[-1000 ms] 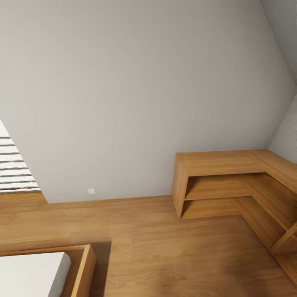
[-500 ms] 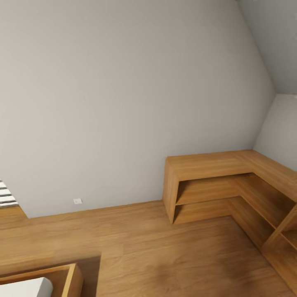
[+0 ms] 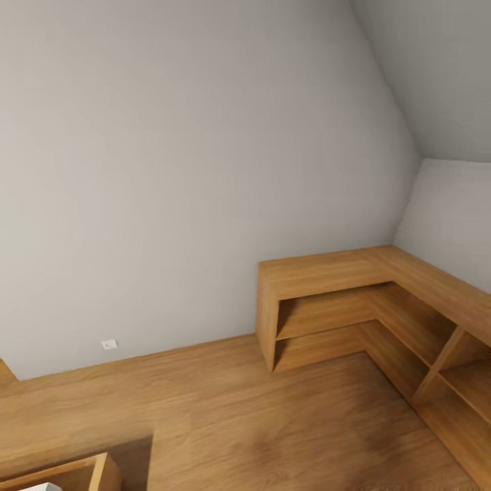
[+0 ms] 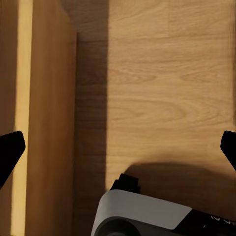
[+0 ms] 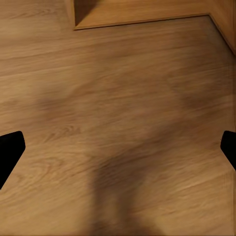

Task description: In the bedroom, organize the workspace by keeping the computer under the desk, ensuring the monitor is on the desk, placing the keyboard on the desk next to the monitor, placing the mouse on the desk next to the keyboard, moving the folder from the swivel chair onto the desk next to the mouse, stacking the notebook on top of the folder with the pen on top of the notebook, and positioning the swivel chair next to the desk.

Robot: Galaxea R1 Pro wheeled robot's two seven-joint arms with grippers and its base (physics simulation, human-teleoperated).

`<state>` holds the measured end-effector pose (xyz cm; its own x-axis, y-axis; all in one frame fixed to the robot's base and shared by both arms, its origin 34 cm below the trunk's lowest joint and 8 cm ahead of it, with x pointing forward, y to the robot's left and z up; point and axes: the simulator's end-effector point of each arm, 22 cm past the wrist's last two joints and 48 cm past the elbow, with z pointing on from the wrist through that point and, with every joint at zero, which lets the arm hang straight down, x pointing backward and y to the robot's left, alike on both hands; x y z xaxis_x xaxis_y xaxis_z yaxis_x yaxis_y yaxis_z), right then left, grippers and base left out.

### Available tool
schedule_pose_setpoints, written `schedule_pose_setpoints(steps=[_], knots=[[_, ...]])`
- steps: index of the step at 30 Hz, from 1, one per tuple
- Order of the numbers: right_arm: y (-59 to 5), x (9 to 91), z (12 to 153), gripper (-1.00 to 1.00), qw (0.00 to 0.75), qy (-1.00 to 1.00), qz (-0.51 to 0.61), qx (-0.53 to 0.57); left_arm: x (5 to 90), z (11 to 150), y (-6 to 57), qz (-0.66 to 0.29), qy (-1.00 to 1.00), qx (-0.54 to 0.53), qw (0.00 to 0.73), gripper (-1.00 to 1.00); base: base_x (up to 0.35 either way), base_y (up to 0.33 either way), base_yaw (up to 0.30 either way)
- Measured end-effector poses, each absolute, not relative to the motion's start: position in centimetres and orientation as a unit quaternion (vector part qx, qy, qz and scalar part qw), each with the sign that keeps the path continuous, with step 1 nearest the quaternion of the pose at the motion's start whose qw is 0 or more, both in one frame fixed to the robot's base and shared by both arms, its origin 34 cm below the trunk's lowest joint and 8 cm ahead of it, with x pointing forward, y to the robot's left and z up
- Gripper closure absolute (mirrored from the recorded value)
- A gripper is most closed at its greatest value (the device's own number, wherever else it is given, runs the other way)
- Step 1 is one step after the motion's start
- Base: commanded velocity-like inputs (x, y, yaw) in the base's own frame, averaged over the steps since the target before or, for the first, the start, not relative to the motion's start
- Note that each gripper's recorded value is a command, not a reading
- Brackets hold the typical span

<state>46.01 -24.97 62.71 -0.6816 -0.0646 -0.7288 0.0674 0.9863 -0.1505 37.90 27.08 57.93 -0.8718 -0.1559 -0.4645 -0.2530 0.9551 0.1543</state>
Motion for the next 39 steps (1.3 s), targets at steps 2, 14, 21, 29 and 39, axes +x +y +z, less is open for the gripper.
schedule_pose_setpoints(steps=[2, 14, 21, 29, 39], knots=[[-25.0, 46.1, 62.8, -1.00, 0.400, 0.913, -0.083, 0.001, 38.0, 58.0, 27.1, 0.106, 0.961, -0.106, 0.231, -1.00, 0.000, 0.000, -0.178], [-25.0, 46.5, 63.2, -1.00, 0.406, 0.910, -0.083, 0.001, 38.5, 58.3, 27.1, 0.105, 0.960, -0.107, 0.238, -1.00, 0.000, 0.000, -0.179], [-25.0, 46.7, 63.5, -1.00, 0.410, 0.908, -0.083, 0.002, 38.7, 58.5, 27.1, 0.104, 0.959, -0.108, 0.241, -1.00, 0.000, 0.000, -0.181], [-25.0, 47.0, 63.8, -1.00, 0.414, 0.907, -0.083, 0.002, 39.0, 58.7, 27.1, 0.104, 0.958, -0.108, 0.245, -1.00, 0.000, 0.000, -0.156], [-24.8, 47.0, 63.9, -1.00, 0.415, 0.906, -0.082, 0.002, 39.1, 58.8, 27.1, 0.104, 0.957, -0.108, 0.247, -1.00, 0.000, 0.000, -0.033]])
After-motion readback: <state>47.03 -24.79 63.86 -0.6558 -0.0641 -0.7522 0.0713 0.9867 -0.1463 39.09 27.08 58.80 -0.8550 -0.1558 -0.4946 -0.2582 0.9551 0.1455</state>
